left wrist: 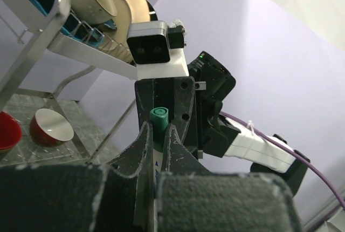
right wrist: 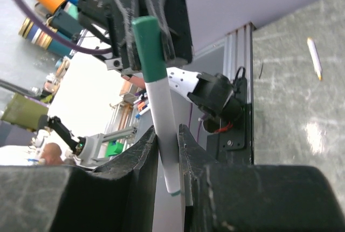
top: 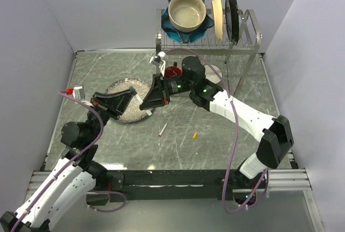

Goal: Insert the pens into the pen caps

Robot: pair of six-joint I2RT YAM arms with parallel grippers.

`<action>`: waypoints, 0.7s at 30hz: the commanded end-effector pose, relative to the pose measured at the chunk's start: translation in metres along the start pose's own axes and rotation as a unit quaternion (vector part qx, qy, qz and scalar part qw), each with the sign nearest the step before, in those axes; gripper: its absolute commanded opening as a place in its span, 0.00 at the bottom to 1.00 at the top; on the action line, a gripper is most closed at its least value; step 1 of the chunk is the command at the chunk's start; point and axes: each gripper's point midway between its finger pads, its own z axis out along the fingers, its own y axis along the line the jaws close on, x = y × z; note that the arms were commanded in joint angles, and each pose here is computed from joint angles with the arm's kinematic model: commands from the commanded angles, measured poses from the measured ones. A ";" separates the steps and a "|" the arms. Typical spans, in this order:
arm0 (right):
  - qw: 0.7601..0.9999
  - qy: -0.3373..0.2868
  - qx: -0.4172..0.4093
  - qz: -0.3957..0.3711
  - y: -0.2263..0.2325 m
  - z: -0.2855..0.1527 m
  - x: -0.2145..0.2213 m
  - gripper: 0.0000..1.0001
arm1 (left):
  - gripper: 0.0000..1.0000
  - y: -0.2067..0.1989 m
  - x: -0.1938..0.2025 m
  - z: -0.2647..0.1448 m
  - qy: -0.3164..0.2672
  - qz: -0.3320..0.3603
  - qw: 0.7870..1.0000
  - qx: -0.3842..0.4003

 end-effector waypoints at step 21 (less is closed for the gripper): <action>0.955 -0.204 0.137 -0.164 -0.019 -0.064 -0.001 0.00 | 0.52 -0.030 0.092 0.011 0.358 0.012 0.934 0.014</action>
